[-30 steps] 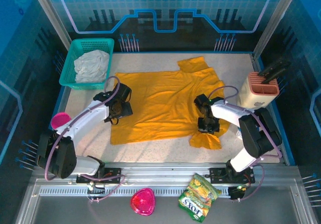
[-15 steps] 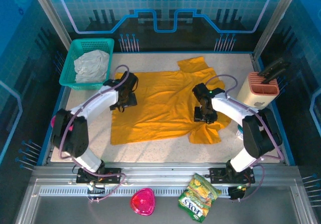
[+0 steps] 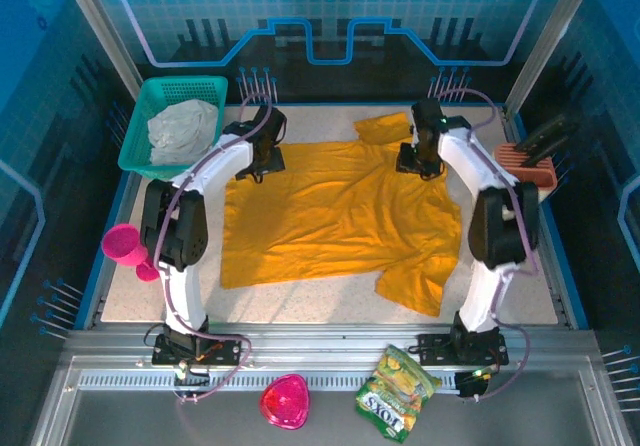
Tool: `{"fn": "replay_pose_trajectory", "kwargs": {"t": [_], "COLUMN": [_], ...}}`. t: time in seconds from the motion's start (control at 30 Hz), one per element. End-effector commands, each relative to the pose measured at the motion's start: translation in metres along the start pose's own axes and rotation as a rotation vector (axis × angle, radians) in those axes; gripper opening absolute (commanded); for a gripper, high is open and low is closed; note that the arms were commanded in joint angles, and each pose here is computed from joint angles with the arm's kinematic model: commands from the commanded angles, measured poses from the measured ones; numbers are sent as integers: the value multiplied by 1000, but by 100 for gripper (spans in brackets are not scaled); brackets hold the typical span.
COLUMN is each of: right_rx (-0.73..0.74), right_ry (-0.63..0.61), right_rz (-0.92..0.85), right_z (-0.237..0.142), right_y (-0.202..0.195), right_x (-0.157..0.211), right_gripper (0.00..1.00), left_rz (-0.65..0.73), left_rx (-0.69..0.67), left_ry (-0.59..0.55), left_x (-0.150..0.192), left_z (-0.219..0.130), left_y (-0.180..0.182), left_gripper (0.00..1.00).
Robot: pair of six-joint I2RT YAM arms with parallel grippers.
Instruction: Fold and stack the t-shirts
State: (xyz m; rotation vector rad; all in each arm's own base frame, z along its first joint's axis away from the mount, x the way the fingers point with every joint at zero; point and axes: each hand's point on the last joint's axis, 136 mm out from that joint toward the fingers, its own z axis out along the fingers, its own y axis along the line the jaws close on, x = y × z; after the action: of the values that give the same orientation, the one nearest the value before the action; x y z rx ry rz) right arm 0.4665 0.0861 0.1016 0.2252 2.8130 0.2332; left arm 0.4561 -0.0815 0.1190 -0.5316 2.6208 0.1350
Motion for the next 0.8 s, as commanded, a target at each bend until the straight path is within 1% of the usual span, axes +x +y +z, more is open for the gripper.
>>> {"fn": "replay_pose_trajectory", "kwargs": {"t": [0.0,0.07,0.13,0.23,0.3,0.37,0.53,0.7,0.77], "right_rx": [-65,-72,-67,-37,-7,25,62,52,36], "right_ry": [29,41,64,91,115,136,162,156,160], "right_rz": [-22,7,51,137,195,243,296,294,291], "right_z": [36,56,74,91,101,105,101,96,95], "right_y": [8,6,-2,-19,-34,-50,-73,-76,-73], "right_x": [-26,-43,-51,-54,-50,-44,-30,-25,-24], "right_gripper": [34,32,29,24,21,18,17,17,17], "left_rz": [-17,-30,-36,-41,-42,-40,-24,-47,-60], "left_rx": [3,10,11,9,8,3,-35,-63,-63], "left_ry": [-9,-8,-3,11,20,30,52,52,64], "left_x": [-15,-20,-25,-31,-36,-41,-58,-80,-86], "left_z": [5,8,13,23,31,40,62,85,97], "left_y": [6,7,9,10,10,8,7,9,10], "left_gripper": [78,78,78,78,78,78,77,75,72]}}
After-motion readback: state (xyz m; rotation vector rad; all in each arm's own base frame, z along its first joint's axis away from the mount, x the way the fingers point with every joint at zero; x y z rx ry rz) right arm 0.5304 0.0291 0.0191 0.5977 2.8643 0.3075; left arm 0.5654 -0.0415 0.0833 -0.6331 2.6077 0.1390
